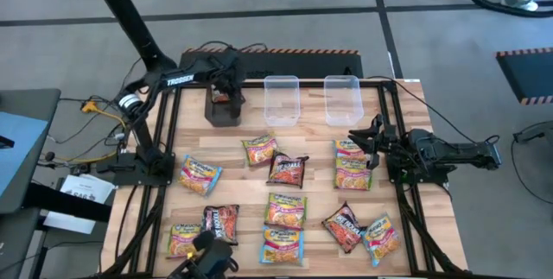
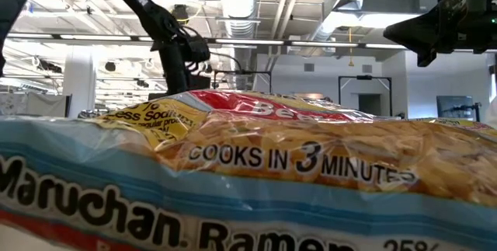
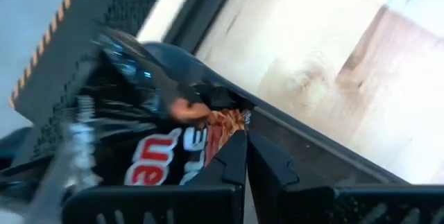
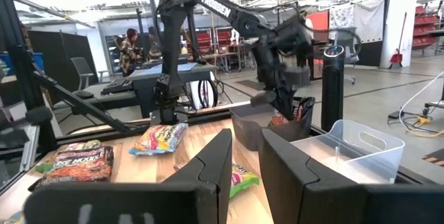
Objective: Sort Maruchan noodles
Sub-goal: Put the top right green noodle pack into the right transparent bin
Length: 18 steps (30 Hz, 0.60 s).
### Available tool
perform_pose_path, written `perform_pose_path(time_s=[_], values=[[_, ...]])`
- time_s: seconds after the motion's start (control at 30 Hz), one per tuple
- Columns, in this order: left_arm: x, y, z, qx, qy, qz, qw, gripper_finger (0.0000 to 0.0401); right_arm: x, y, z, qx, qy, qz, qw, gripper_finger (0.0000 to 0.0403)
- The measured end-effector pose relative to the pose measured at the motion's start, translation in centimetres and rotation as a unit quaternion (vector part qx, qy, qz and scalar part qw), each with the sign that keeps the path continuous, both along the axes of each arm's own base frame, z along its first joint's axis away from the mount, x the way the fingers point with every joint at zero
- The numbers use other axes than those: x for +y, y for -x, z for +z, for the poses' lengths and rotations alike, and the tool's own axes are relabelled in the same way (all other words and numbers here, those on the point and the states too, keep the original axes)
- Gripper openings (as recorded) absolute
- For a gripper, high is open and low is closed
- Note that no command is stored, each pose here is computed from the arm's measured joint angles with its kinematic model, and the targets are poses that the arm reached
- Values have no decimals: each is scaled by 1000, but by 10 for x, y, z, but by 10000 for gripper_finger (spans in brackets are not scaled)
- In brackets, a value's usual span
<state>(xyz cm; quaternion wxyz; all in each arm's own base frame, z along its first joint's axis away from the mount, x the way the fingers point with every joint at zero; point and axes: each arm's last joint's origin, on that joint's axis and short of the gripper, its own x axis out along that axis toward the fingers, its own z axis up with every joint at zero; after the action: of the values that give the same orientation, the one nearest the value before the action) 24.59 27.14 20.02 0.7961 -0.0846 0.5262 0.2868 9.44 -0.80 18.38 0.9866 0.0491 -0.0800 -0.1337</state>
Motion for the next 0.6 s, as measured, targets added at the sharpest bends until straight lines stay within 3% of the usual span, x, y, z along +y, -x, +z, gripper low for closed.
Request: perform_pose_path(time_s=[0.3,0.6], values=[[-30,10,58,-55,-28,9,998,0,0,1,4,-21,0,1,1000,100],[-90,13,112,-106,-55,-50,992,0,0,4,16,-86,2,7,996,100]])
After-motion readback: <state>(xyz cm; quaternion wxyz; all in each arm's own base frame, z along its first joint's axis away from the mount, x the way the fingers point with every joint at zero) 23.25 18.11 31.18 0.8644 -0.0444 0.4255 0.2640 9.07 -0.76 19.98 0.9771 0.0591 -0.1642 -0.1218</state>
